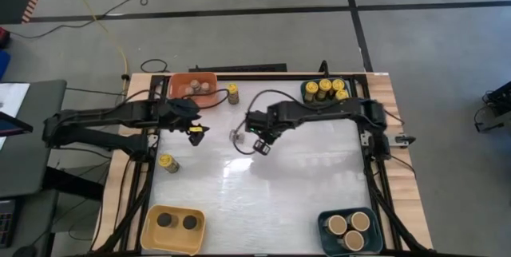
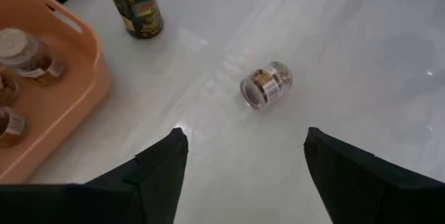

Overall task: Sort spices by type
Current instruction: Put the brown small seasoning bottle into the orange bin

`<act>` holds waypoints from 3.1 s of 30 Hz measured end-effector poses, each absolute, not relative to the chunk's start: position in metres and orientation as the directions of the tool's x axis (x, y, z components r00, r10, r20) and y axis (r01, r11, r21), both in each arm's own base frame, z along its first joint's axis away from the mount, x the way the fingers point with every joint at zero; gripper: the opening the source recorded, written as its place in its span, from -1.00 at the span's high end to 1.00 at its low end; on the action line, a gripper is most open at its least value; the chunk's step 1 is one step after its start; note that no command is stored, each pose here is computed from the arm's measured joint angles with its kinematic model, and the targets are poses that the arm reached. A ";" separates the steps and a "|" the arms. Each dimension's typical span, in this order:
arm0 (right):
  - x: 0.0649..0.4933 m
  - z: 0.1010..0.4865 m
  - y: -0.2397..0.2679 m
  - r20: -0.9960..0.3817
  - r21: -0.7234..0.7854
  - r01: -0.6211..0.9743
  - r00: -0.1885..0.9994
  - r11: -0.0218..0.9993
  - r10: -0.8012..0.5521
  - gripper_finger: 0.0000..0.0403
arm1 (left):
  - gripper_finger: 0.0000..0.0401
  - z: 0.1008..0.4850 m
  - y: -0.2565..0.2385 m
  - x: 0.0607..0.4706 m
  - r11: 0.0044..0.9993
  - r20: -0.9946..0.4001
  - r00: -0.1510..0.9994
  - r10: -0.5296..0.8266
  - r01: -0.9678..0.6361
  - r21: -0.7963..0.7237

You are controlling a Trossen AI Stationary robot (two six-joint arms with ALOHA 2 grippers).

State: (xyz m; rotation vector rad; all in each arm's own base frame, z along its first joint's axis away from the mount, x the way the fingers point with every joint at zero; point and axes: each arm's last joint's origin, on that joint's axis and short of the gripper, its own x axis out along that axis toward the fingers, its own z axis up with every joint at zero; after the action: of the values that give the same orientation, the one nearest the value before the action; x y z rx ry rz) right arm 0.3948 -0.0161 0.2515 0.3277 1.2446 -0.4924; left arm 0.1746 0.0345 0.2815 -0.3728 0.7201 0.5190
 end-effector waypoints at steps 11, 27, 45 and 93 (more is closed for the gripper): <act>0.325 0.249 -0.004 -0.924 0.118 0.642 0.350 0.757 -0.153 0.49 | -0.89 0.263 0.037 0.200 0.862 -0.768 0.605 0.211 -0.485 -0.145; 0.299 0.254 -0.003 -0.915 0.113 0.606 0.373 0.788 -0.156 0.49 | -0.91 0.248 0.062 0.320 0.978 -0.834 0.511 0.206 -0.072 0.197; 0.297 0.254 0.015 -0.918 0.102 0.550 0.373 0.829 -0.134 0.49 | -0.79 0.187 0.151 0.385 0.946 -0.940 0.232 0.249 0.148 0.288; 0.287 0.263 0.026 -0.913 0.021 0.446 0.373 0.895 -0.165 0.49 | 0.11 0.225 0.067 0.334 0.928 -0.708 0.699 0.103 -0.323 -0.185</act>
State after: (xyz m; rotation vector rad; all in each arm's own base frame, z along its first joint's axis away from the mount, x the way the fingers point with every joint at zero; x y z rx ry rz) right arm 0.2868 0.0264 0.2629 0.2839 1.1251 -0.3981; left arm 0.3344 0.0675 0.2246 -0.3077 0.7626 0.2414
